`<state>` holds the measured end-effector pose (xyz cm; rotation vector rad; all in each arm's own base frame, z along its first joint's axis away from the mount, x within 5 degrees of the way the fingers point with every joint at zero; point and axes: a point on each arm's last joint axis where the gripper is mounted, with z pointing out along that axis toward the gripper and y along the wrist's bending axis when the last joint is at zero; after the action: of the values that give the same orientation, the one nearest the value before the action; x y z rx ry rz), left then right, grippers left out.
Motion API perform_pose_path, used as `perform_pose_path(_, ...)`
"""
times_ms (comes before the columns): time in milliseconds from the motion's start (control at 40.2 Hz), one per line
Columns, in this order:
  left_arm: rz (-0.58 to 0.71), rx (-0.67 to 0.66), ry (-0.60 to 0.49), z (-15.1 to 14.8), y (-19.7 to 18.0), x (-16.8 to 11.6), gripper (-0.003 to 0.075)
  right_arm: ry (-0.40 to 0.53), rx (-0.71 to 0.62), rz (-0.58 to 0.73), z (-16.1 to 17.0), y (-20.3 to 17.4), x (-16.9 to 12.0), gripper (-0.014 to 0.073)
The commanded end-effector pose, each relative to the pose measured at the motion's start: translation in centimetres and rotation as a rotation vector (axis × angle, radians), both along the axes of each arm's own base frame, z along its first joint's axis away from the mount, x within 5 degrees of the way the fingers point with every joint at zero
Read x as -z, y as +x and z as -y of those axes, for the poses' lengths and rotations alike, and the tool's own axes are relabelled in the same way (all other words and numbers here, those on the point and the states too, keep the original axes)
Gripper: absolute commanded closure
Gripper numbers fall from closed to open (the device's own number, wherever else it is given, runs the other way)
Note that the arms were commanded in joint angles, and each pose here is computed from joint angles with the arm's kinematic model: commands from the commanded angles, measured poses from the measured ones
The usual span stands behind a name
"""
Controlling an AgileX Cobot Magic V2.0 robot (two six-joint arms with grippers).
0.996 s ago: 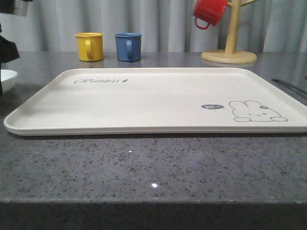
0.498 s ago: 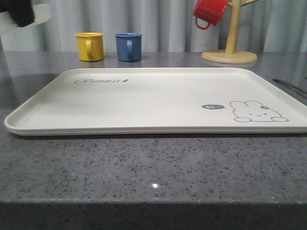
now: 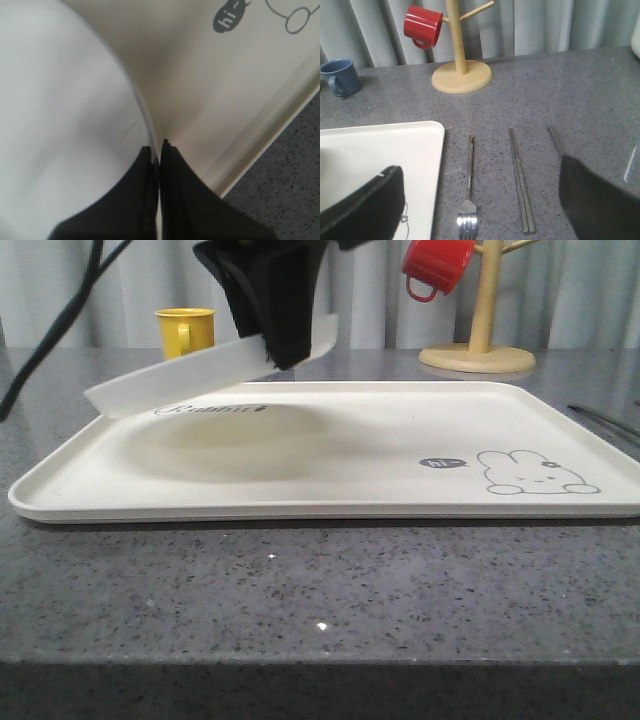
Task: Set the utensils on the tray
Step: 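Lower the white plate onto the tray and open the left gripper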
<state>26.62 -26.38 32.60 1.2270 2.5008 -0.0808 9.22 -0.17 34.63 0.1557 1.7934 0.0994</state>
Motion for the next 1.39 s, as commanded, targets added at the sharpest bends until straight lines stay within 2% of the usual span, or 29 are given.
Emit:
perform_pose_path(0, 0.033, -0.001, -0.073, 0.2, -0.5, -1.9, 0.0738, -0.008, 0.007, 0.098, 0.1, 0.1, -1.7, -0.0053)
perform_pose_path(174, -0.023, -0.002, -0.065, 0.9, -0.2, -0.6, 0.0738, -0.008, 0.007, 0.098, 0.1, 0.1, -1.7, -0.0053)
perform_pose_path(299, -0.102, -0.008, -0.005, 1.1, -0.1, 1.0, 0.0738, -0.008, 0.007, 0.098, 0.1, 0.1, -1.7, -0.0053)
perform_pose_path(448, -0.133, -0.01, 0.028, 1.5, 0.3, 2.4, 0.0732, -0.008, 0.007, 0.098, 0.1, 0.1, -1.7, -0.0053)
perform_pose_path(523, -0.146, -0.01, 0.03, 1.7, 0.4, 2.9, 0.069, -0.008, 0.007, 0.098, 0.1, 0.1, -1.7, -0.0053)
perform_pose_path(572, -0.157, -0.011, 0.03, 1.8, 0.4, 3.1, 0.0633, -0.008, 0.007, 0.098, 0.1, 0.1, -1.7, -0.0053)
perform_pose_path(722, -0.162, -0.011, 0.02, 1.9, 0.3, 2.9, 0.041, -0.008, 0.007, 0.098, 0.1, 0.1, -1.7, -0.0053)
perform_pose_path(821, -0.131, -0.008, -0.014, 1.8, 0.2, 1.4, 0.0354, -0.008, 0.007, 0.098, 0.1, 0.1, -1.7, -0.0053)
perform_pose_path(971, -0.026, 0.006, -0.108, 1.0, -0.5, -3.2, 0.0358, -0.008, 0.007, 0.098, 0.1, 0.1, -1.7, -0.0053)
perform_pose_path(1045, 0.032, 0.021, -0.123, 0.1, -1.0, -5.0, 0.0393, -0.008, 0.007, 0.098, 0.1, 0.1, -1.7, -0.0053)
perform_pose_path(1145, 0.114, 0.012, -0.11, -1.4, -1.2, -6.8, 0.0505, -0.008, 0.007, 0.098, 0.1, 0.1, -1.7, -0.0053)
perform_pose_path(1319, 0.136, -0.095, -0.122, -5.0, -0.1, -7.8, 0.0727, -0.008, 0.007, 0.098, 0.1, 0.1, -1.7, -0.0053)
perform_pose_path(1369, 0.133, -0.132, -0.122, -6.3, 0.3, -7.9, 0.0739, -0.008, 0.007, 0.098, 0.1, 0.1, -1.7, -0.0053)
